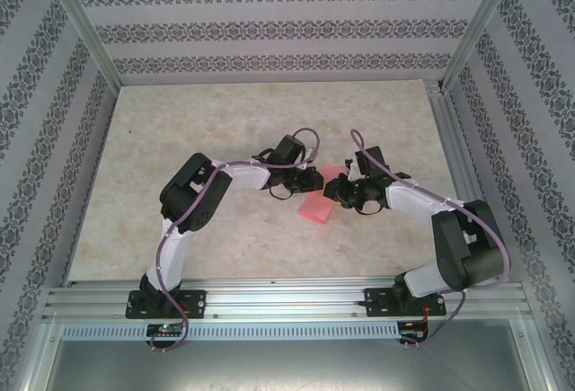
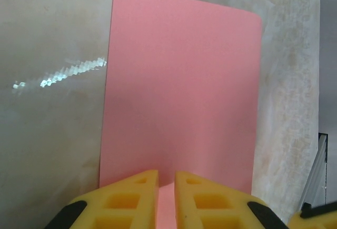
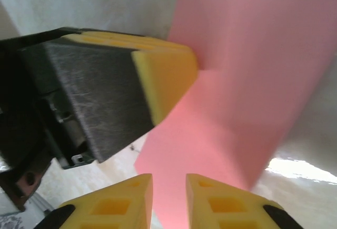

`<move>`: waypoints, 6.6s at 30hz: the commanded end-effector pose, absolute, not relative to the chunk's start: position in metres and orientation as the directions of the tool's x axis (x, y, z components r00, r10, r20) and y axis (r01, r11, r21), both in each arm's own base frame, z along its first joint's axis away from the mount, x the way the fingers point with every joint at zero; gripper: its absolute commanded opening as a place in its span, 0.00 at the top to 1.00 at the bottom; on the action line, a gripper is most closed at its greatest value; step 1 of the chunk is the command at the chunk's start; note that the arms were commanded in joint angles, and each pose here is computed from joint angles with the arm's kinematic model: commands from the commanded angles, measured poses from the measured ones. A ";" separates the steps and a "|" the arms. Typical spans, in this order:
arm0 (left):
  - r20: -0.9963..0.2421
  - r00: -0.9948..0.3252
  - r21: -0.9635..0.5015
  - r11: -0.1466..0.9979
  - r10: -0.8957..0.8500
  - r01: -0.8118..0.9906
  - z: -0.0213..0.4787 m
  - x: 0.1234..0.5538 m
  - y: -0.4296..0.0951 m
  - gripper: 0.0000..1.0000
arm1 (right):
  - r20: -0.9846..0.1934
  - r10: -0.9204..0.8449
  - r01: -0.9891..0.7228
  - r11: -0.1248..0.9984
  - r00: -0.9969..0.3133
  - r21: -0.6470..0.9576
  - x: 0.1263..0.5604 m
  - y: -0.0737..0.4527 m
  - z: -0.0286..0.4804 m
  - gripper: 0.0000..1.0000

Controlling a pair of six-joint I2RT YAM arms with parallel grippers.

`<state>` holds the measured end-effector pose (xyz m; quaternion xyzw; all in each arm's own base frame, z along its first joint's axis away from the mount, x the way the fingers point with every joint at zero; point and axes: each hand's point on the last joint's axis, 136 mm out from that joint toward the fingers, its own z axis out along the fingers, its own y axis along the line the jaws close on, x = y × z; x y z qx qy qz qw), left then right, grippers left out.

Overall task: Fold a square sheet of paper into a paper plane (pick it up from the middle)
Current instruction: Fold the square sheet of paper in half at the center of the table.

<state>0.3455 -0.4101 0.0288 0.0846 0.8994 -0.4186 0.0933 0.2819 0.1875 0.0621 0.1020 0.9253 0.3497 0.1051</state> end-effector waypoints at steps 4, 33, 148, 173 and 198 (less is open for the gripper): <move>-0.194 -0.977 -0.722 0.661 0.088 0.203 0.004 0.335 -0.405 0.82 | -0.099 0.254 0.115 0.707 -0.962 0.698 0.279 0.198 0.052 0.81; -0.179 -0.979 -0.713 0.674 0.092 0.194 -0.002 0.333 -0.403 0.83 | -0.079 0.232 0.104 0.683 -0.969 0.723 0.258 0.204 0.045 0.79; -0.151 -0.981 -0.700 0.687 0.121 0.192 -0.009 0.330 -0.403 0.83 | -0.096 0.297 0.168 0.748 -0.950 0.642 0.334 0.145 0.015 0.76; -0.148 -0.982 -0.696 0.692 0.121 0.190 -0.009 0.328 -0.400 0.83 | -0.084 0.312 0.191 0.751 -0.947 0.632 0.351 0.132 0.014 0.76; -0.149 -0.981 -0.697 0.691 0.122 0.191 -0.007 0.328 -0.400 0.84 | -0.072 0.332 0.232 0.783 -0.940 0.577 0.367 0.113 0.001 0.75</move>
